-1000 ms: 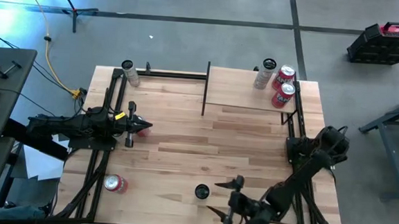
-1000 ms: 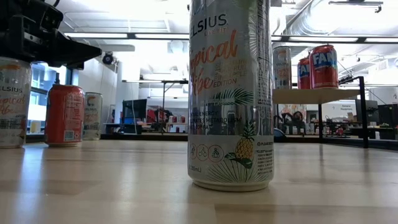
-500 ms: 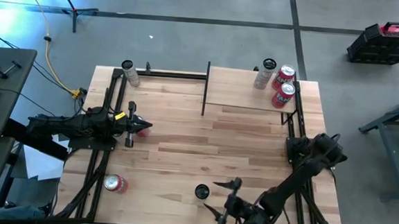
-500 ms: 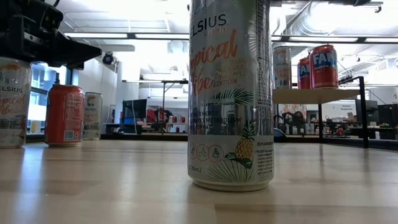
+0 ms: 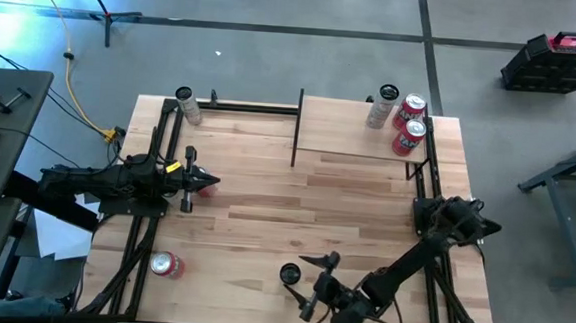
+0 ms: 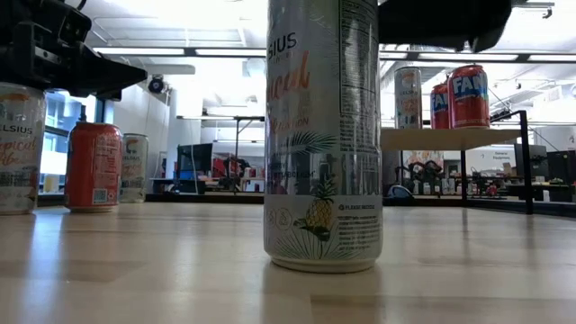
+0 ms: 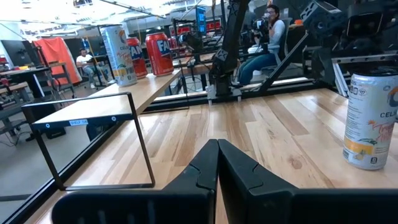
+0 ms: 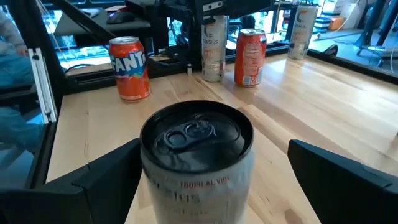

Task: Place canned beverage on shelf
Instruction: Put the white soda can on the shelf aligned with the other white soda can

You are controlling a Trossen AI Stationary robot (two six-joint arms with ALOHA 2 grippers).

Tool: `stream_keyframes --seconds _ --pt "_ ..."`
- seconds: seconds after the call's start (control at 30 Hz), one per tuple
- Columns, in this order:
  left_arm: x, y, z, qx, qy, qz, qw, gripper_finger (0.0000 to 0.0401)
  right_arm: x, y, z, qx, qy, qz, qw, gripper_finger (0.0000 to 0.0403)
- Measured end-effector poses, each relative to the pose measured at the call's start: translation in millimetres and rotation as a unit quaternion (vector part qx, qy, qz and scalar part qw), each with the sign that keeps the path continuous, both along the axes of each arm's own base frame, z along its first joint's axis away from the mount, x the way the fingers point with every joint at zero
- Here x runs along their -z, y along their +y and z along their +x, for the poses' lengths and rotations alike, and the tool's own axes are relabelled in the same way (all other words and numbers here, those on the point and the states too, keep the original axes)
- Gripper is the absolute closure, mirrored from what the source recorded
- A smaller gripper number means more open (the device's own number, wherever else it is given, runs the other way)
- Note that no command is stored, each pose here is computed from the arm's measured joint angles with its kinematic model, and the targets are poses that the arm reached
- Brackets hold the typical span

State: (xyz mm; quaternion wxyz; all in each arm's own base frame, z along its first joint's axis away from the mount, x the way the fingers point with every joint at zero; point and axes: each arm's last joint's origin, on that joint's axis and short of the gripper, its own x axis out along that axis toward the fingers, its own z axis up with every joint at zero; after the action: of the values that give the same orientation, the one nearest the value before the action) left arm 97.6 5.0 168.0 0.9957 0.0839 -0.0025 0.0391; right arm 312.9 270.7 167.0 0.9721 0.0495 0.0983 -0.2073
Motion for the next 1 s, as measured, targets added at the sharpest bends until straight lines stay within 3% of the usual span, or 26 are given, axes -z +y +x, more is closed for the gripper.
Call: stream_keyframes --seconds 0.3,0.5,0.7,0.8,1.0 --pt "-0.1 0.0 0.0 0.000 0.000 0.000 1.000 0.0398 -0.4 -5.1 9.4 0.012 -0.027 0.034 0.999 0.0031" --pt "0.0 0.0 0.0 0.000 0.000 0.000 1.000 0.0398 0.4 -4.4 9.5 -0.005 -0.017 0.034 0.999 0.0094" --pt "-0.1 0.0 0.0 0.000 0.000 0.000 1.000 0.0398 -3.1 -2.1 9.8 -0.057 0.007 0.021 0.998 0.0160" --pt "0.0 0.0 0.0 0.000 0.000 0.000 1.000 0.0398 -10.3 0.7 4.9 -0.088 0.025 -0.014 0.996 0.0162" --pt "0.0 0.0 0.0 0.000 0.000 0.000 1.000 0.0398 -34.9 -5.3 -9.7 -0.163 0.043 -0.030 0.985 0.0157"
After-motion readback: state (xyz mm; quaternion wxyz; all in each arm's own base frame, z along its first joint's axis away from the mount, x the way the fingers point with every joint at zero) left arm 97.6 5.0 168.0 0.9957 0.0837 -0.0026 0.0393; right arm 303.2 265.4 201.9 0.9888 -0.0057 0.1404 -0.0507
